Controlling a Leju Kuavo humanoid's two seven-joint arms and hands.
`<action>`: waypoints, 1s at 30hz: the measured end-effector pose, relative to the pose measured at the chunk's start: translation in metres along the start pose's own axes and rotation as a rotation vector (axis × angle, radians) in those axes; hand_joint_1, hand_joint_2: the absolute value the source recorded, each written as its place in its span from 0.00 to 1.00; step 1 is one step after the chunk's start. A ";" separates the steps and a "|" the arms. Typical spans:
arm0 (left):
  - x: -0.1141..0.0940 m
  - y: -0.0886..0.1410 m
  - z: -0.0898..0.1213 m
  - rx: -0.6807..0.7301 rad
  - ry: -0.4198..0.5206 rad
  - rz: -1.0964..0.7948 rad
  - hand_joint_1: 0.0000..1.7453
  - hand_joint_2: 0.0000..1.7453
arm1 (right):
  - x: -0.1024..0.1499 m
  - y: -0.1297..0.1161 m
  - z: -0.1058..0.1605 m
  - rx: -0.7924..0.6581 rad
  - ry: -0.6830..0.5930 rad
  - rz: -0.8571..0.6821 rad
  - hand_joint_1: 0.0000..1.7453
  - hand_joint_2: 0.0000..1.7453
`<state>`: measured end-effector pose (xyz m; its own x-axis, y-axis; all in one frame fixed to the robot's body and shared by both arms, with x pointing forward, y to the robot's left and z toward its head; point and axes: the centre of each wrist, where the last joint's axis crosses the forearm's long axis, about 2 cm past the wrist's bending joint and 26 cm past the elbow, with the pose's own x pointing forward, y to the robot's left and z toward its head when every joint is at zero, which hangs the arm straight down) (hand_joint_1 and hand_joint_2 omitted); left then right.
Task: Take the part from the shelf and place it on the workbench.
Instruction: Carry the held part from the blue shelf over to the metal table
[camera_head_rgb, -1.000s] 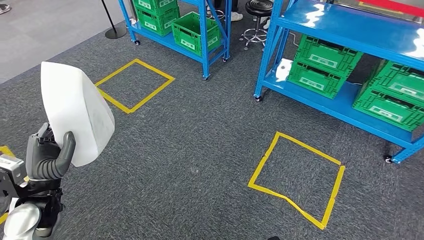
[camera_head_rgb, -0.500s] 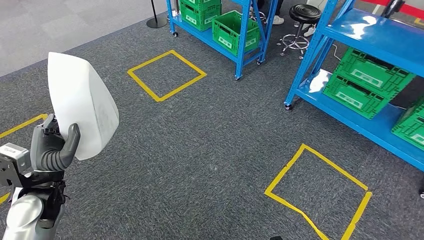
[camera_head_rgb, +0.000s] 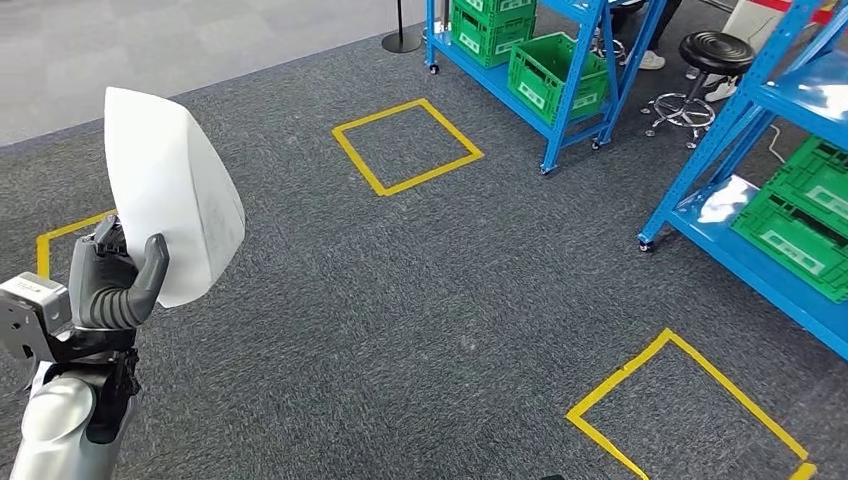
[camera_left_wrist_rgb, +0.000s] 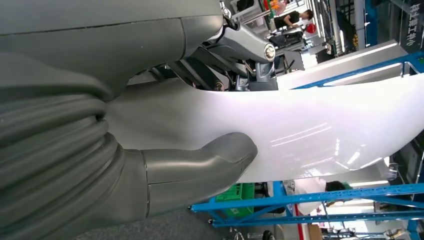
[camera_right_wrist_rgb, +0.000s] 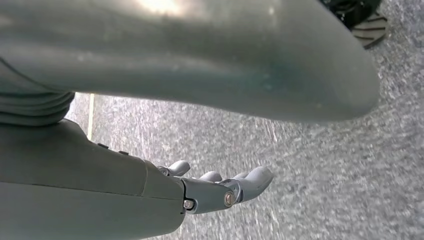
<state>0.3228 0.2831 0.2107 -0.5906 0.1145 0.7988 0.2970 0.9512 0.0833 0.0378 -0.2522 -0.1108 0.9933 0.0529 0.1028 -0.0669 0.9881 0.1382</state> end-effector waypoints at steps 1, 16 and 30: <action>0.000 0.000 -0.001 -0.003 -0.002 -0.002 1.00 1.00 | 0.000 0.000 0.000 0.000 -0.004 -0.004 0.00 0.00; 0.001 0.013 -0.014 -0.015 -0.013 -0.038 1.00 1.00 | 0.001 -0.003 0.000 -0.005 0.010 -0.021 0.00 0.00; -0.004 0.034 0.008 0.027 -0.014 -0.106 1.00 1.00 | -0.001 -0.003 0.000 0.002 0.015 -0.011 0.00 0.00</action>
<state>0.3288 0.3172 0.2057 -0.6278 0.0165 0.7782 0.2118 0.9657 0.1504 0.0371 -0.2556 -0.1111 0.9953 0.0441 0.0868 -0.0561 0.9884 0.1411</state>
